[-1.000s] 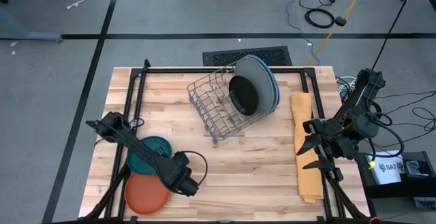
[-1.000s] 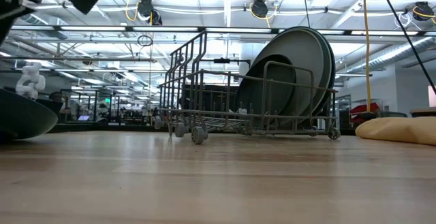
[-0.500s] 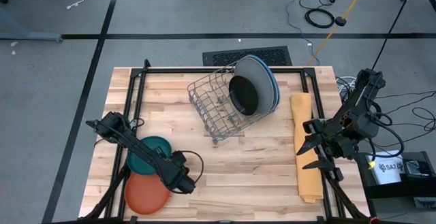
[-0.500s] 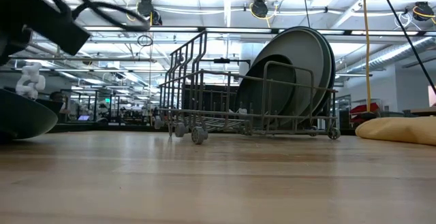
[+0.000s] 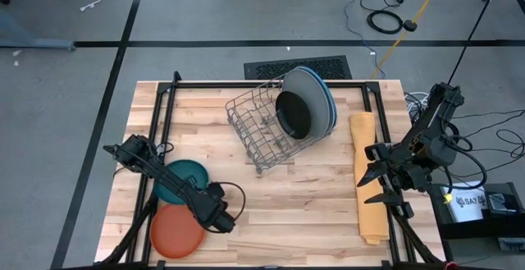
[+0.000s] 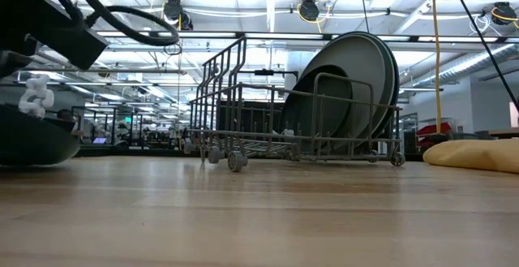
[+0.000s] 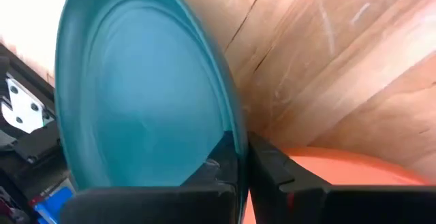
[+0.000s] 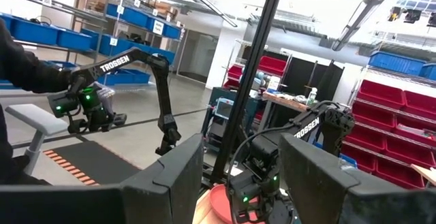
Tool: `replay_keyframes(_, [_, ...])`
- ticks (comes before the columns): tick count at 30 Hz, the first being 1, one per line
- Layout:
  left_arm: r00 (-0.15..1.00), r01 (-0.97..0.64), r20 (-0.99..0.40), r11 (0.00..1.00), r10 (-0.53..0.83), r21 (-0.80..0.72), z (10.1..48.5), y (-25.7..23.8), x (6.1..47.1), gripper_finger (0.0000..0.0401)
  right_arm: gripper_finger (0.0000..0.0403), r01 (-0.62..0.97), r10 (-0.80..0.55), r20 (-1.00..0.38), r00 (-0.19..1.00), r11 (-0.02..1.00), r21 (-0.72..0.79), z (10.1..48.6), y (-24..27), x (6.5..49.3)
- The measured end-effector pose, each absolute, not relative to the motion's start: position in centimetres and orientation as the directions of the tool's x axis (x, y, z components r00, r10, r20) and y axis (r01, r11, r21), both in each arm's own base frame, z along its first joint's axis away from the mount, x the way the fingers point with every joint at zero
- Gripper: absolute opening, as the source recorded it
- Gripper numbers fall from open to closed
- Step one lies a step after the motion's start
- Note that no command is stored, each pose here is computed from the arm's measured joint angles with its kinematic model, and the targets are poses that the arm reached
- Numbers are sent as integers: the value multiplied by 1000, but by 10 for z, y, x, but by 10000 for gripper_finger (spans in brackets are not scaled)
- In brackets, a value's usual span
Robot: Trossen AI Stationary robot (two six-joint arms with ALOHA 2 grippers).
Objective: Sort dishes
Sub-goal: Put the dark green plate into the dish rack
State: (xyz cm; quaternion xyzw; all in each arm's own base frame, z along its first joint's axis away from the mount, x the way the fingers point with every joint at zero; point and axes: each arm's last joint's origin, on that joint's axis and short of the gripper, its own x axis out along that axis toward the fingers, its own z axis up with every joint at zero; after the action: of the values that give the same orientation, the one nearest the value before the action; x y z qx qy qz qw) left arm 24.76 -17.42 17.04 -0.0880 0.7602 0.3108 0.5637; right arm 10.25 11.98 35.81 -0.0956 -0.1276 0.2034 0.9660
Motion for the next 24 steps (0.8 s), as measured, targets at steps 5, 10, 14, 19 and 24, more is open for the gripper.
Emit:
replay_keyframes(5, [-344,-494,-915,788,209,366,184,-175,254,5,185,-367,416,216,884,901,-232,359,120,102])
replay_keyframes(10, [-246,-534,-943,781,225,325,218,-178,272,5,185,-367,415,218,883,901,-230,359,120,102])
replay_keyframes(14, [24,-594,-961,777,275,208,265,-183,296,4,185,-366,415,218,884,902,-230,359,120,102])
replay_keyframes(19, [415,-587,-837,808,358,54,343,-189,309,3,185,-366,414,219,883,902,-230,359,119,102])
replay_keyframes(24, [730,-461,-577,887,365,-23,413,-201,310,3,185,-366,414,220,883,902,-230,359,120,102])
